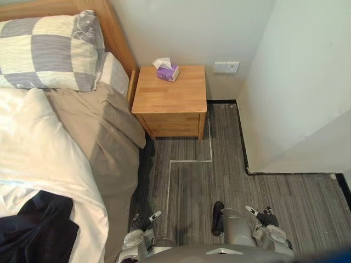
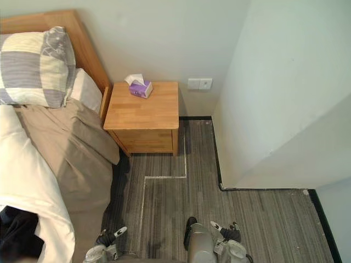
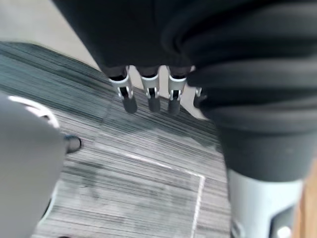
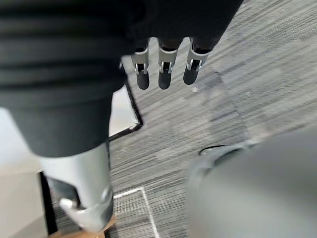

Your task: Tidy the bed and pick cloth on bed and put in laundry

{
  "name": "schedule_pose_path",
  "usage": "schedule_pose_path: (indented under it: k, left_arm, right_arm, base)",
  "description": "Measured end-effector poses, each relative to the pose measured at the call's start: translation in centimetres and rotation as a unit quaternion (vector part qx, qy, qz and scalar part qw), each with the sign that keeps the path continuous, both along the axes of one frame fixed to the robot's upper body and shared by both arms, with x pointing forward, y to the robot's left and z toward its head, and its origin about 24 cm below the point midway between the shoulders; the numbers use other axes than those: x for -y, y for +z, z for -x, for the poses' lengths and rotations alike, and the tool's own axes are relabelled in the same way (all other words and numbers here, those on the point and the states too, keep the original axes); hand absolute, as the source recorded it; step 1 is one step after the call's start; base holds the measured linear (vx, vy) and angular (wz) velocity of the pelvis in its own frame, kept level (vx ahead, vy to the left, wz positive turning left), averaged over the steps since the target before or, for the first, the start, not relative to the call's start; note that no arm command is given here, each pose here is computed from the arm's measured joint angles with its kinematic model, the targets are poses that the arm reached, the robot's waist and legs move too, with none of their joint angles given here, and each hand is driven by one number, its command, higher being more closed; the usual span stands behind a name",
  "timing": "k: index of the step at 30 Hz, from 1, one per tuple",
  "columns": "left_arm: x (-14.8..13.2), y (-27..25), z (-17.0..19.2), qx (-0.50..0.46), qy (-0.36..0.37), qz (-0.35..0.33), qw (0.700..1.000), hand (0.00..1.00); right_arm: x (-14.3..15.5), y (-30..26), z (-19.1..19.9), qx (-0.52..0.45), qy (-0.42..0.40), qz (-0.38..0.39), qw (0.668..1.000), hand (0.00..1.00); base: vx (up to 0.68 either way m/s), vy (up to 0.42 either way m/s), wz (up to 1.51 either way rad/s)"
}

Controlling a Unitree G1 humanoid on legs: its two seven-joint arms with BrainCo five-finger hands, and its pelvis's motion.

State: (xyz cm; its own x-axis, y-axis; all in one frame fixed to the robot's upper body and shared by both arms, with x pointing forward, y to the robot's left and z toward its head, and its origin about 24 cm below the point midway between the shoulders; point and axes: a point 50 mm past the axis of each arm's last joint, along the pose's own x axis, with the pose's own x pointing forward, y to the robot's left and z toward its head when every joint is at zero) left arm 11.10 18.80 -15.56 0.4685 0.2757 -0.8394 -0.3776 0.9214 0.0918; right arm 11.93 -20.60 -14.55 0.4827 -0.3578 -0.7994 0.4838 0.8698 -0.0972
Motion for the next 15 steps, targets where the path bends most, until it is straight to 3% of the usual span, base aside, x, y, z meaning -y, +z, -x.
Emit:
schedule_pose_path:
  k: [7,15]
  left_arm:
    - [-0.5,0.1,0.2,0.005,0.019,-0.005,1.0,0.0]
    - [-0.1,0.8,-0.7,0.045,0.034,0.005,0.998,0.0]
  right_arm:
    - [-0.5,-0.4,1.1,-0.015,-0.004,-0.008,1.0,0.0]
    - [0.5,-0.7,2.1,-0.048,0.02,0.015,0.999,0.0]
  base:
    - [0.13,-0.104,0.3]
    - [0.21,0.017,0.99]
